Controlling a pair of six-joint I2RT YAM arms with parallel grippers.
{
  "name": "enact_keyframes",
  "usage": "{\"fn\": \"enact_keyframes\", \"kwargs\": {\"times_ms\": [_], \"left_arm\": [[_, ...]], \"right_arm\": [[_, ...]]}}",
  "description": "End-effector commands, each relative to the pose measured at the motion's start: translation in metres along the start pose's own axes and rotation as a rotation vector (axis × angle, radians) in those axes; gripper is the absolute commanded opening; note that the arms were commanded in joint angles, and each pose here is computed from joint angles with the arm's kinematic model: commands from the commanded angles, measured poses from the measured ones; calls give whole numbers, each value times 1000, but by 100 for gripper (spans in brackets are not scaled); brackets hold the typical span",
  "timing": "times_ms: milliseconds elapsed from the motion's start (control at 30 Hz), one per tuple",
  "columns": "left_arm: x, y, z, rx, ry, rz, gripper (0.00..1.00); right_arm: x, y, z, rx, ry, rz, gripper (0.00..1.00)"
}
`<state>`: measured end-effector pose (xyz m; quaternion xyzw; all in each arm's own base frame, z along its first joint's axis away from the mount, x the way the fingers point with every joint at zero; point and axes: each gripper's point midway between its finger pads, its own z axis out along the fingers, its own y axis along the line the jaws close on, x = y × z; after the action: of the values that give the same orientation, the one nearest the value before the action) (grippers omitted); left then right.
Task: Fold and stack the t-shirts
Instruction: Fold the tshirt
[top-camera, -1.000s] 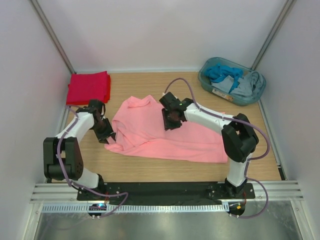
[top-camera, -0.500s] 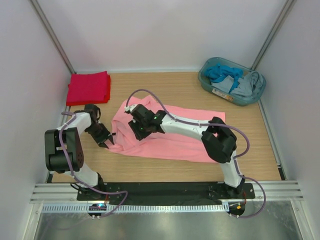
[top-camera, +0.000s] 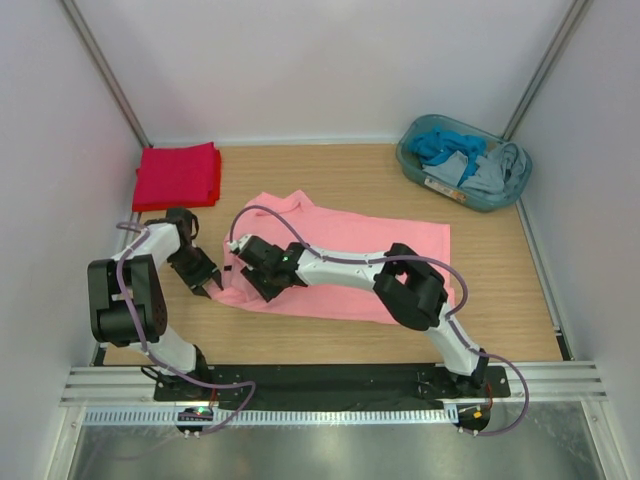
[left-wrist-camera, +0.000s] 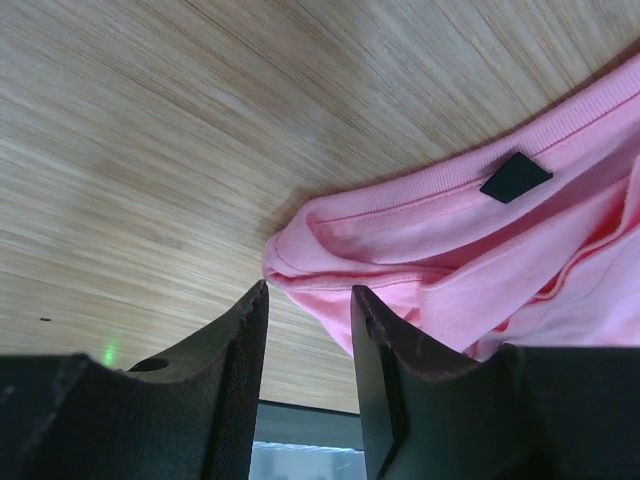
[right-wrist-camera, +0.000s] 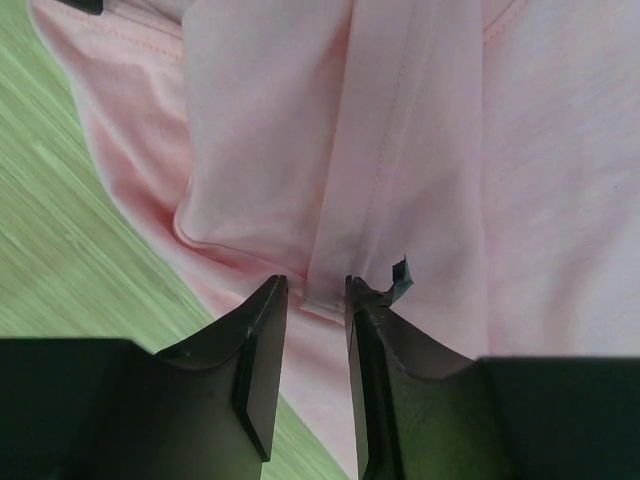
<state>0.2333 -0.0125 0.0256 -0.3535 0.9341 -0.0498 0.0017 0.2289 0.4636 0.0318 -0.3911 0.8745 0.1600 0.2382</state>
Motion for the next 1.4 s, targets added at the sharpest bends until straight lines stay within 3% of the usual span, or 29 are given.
{"fn": "enact_keyframes", "kwargs": {"times_ms": [0, 100, 267, 367, 633, 900, 1167, 1367], "left_arm": [[-3, 4, -1, -13, -12, 15, 40], [-1, 8, 2, -26, -4, 17, 41], [-1, 10, 3, -30, -7, 7, 41], [-1, 15, 6, -56, -3, 2, 41], [-1, 24, 17, -117, 15, -4, 40], [-7, 34, 13, -175, -23, -20, 41], [-8, 35, 9, -183, -35, -49, 42], [-11, 33, 3, -177, -46, -41, 42]], "right_arm": [[-18, -6, 0, 67, -48, -6, 35], [-17, -12, 0, 108, -51, -3, 30], [-22, -26, -12, 189, -71, 19, 8], [-33, -30, -28, 211, -116, 36, 1], [-53, -44, -36, 235, -158, 108, 1], [-63, -78, -38, 193, -188, 350, 1], [-45, -115, -24, 176, -139, 564, 1], [-48, -115, -25, 161, -123, 579, 6]]}}
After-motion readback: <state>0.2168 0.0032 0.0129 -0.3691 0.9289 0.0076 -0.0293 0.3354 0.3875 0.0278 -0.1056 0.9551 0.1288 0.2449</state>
